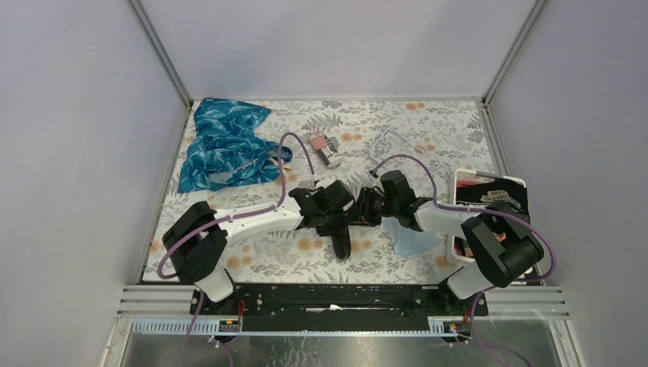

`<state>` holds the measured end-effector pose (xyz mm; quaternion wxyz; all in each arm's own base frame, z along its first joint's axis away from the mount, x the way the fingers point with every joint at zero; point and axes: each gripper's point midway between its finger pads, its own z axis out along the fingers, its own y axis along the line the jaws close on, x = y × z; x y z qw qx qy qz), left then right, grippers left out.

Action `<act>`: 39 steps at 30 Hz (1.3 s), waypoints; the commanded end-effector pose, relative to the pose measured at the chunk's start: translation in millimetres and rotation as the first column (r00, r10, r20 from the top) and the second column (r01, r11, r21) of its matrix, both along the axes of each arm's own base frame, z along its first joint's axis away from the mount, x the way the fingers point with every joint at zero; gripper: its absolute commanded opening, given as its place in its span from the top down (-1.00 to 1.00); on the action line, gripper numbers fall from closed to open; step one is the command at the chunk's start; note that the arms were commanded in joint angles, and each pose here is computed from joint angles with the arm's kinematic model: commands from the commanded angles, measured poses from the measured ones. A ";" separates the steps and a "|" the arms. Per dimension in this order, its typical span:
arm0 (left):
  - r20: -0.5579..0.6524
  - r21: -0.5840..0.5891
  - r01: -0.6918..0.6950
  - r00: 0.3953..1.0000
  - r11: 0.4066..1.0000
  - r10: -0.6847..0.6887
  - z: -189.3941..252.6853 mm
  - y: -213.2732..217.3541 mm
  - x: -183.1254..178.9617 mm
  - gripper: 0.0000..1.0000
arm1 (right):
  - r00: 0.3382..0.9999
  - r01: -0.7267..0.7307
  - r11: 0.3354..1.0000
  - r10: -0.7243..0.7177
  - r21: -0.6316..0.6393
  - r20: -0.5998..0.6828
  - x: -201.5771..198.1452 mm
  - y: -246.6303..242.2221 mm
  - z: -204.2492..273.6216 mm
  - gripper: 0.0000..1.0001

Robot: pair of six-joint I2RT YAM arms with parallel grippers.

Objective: Organize the sunglasses
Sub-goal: Open the sunglasses case at the center of the board.

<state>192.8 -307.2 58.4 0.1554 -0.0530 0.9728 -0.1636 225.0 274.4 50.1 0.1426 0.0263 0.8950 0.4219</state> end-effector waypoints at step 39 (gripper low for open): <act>0.127 0.744 -0.050 0.990 0.666 -0.067 -25.5 109.8 -7.1 0.33 | 0.994 0.051 0.969 -0.072 -0.243 -0.078 -13.6 -39.2 -55.4 0.36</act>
